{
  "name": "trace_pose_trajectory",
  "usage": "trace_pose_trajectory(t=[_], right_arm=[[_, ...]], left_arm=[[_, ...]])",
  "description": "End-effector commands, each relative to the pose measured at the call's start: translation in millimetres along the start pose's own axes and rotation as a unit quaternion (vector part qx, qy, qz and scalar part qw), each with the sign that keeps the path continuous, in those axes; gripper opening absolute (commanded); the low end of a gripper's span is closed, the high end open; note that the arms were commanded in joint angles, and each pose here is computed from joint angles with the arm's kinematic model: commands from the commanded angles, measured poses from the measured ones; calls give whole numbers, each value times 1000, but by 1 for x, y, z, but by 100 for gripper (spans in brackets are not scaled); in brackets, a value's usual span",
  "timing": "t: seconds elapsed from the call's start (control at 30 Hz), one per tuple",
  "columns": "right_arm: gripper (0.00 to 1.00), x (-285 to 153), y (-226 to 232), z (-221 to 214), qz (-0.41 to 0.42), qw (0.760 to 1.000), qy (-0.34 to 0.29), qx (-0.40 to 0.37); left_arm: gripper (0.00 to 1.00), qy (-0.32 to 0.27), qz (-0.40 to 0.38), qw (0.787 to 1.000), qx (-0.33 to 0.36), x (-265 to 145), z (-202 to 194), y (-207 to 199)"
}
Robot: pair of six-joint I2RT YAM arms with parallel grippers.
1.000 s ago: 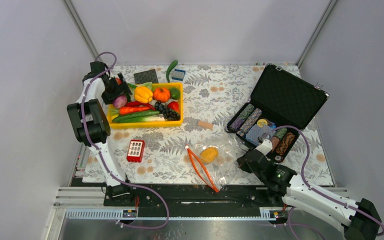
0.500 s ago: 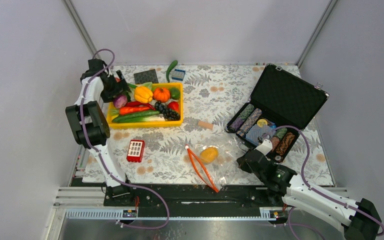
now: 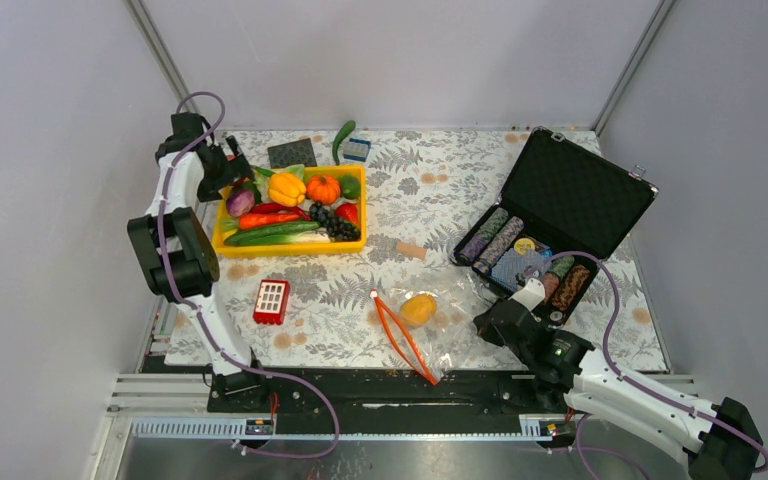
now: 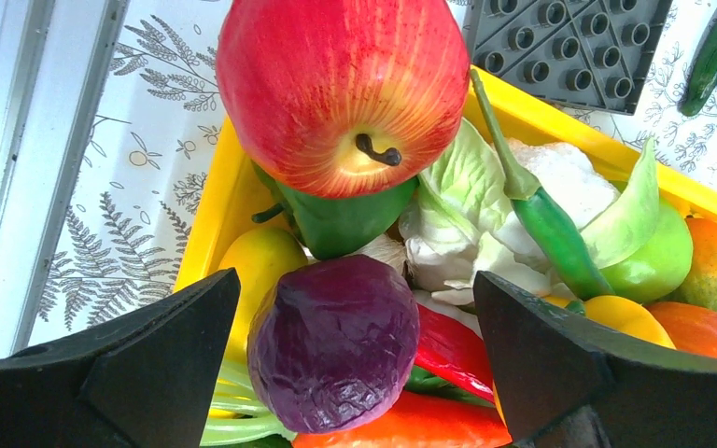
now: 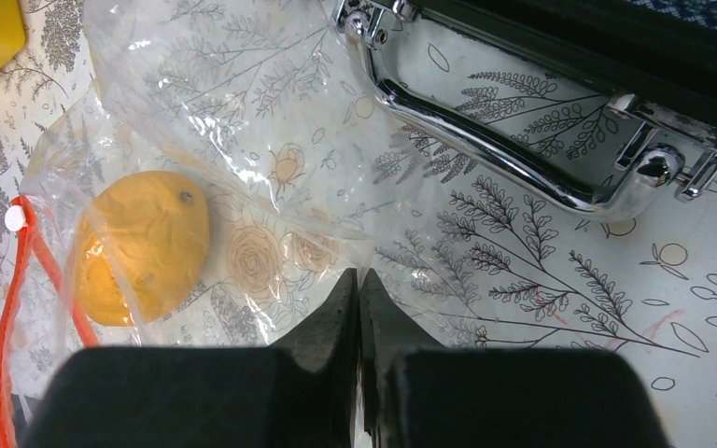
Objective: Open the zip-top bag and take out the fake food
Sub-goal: Place the fake fruit in the bin, then pick up the fake vegetable from the zipper food storage bag.
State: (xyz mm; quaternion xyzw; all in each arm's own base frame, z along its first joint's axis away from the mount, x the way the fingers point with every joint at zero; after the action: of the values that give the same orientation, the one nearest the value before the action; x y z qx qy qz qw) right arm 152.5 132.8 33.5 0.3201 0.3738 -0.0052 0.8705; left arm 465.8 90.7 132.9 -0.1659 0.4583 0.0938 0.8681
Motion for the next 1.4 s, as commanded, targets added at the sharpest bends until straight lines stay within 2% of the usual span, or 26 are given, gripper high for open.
trace_pose_trajectory(t=[0.0,0.33,0.5,0.6,0.7,0.8,0.93,1.1,1.23,1.3,1.37], right_arm=[[1,1,1,4,2,1000,-12,6],[3,-3,3,8,5,1000,-17,-2],[3,-5,5,11,6,1000,-19,-4],[3,-5,5,10,6,1000,-17,-3],[3,-6,7,10,8,1000,-16,-3],[3,-6,9,11,8,1000,-16,-2],[2,-7,12,10,9,1000,-10,-2],[1,-5,16,8,13,1000,-4,9],[0,-4,20,5,18,1000,5,13],[0,-3,20,3,16,1000,11,13],[0,-3,21,1,14,1000,16,15]], left_arm=[[99,-65,15,998,6,-40,32,-1],[99,-124,-8,992,-11,-104,41,-17],[98,-150,-15,988,-31,-143,21,-22],[95,-173,-42,983,-40,-171,2,-32],[88,-165,-78,982,-42,-185,-32,-50],[84,-146,-130,980,-27,-195,-76,-86],[77,-80,-211,974,-7,-196,-161,-144],[67,-7,-289,957,-31,-184,-259,-169],[62,13,-344,938,-26,-187,-309,-188],[59,-3,-377,926,10,-193,-324,-204],[64,-28,-380,922,68,-196,-339,-217]])
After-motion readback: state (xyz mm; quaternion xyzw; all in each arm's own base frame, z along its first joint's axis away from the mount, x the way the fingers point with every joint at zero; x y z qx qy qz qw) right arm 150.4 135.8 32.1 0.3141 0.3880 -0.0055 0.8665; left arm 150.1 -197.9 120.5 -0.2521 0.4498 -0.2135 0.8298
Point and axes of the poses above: each gripper's point midway between its finger pads, its own x axis out along the fingers, its own y axis along the line the jaws close on, z = x × y, the point moved 1 cm from there along -x, back along the fingers, and after that the axes turned 7 degrees about x, right-handed, at the moved point
